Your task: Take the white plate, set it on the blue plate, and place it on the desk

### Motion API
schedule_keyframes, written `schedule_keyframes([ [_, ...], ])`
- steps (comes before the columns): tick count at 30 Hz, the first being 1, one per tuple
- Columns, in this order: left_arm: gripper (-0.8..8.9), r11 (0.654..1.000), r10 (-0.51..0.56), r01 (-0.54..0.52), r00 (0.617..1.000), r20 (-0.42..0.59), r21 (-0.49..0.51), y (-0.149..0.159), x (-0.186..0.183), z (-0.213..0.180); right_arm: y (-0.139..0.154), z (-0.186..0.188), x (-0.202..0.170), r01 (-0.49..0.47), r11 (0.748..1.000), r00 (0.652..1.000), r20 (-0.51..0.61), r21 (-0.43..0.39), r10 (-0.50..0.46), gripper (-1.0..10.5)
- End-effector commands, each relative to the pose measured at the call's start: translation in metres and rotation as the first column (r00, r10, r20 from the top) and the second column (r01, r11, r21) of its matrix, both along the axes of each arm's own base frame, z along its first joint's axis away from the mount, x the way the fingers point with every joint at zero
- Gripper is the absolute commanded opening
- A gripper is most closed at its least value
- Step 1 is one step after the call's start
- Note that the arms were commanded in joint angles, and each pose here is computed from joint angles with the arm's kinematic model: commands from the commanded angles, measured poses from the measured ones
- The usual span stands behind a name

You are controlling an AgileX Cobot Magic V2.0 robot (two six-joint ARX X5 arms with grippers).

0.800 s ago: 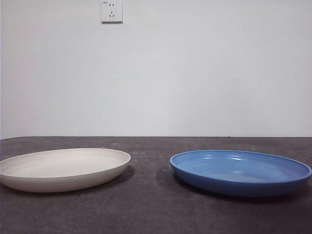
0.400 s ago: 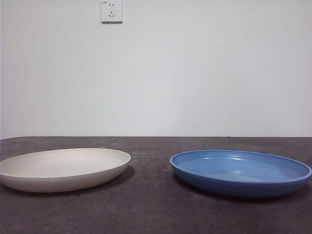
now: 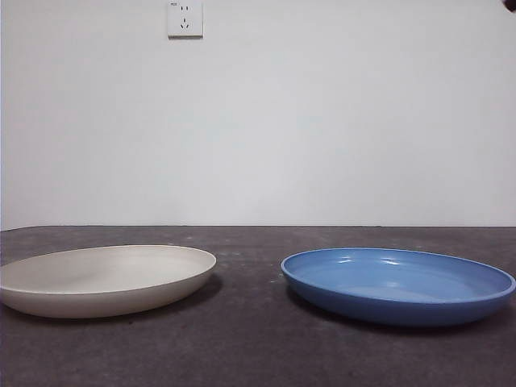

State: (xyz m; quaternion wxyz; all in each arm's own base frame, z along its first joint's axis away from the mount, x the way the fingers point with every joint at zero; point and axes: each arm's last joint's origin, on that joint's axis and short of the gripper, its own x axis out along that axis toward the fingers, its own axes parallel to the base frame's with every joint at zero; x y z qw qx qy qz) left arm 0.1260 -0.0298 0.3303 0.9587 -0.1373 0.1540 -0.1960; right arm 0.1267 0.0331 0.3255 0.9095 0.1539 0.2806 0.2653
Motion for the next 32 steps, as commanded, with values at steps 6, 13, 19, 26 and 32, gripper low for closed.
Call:
schedule_keyframes([
  [6,0.17,0.976,-0.217,0.218,0.975,-0.054,0.013,-0.021,0.010,0.017,0.012,0.017,0.005,-0.147,0.989,0.988,0.043,-0.007,0.147,0.1],
  [13,0.20,0.928,-0.374,0.372,0.920,-0.115,-0.035,-0.032,0.019,0.017,0.012,0.017,0.004,-0.146,0.989,0.988,0.046,-0.007,0.146,0.1],
  [19,1.02,0.927,-0.376,0.375,0.919,-0.118,-0.035,-0.032,0.019,0.017,0.012,0.017,0.004,-0.146,0.989,0.988,0.046,-0.007,0.146,0.2],
  [26,6.27,0.926,-0.376,0.375,0.919,-0.116,-0.034,-0.032,0.019,0.017,0.012,0.017,0.004,-0.135,0.991,0.990,0.043,-0.010,0.135,5.4],
  [32,6.30,0.929,-0.370,0.365,0.920,-0.131,-0.057,-0.032,0.019,0.016,0.012,0.017,0.004,-0.135,0.991,0.990,0.043,-0.010,0.135,6.0],
])
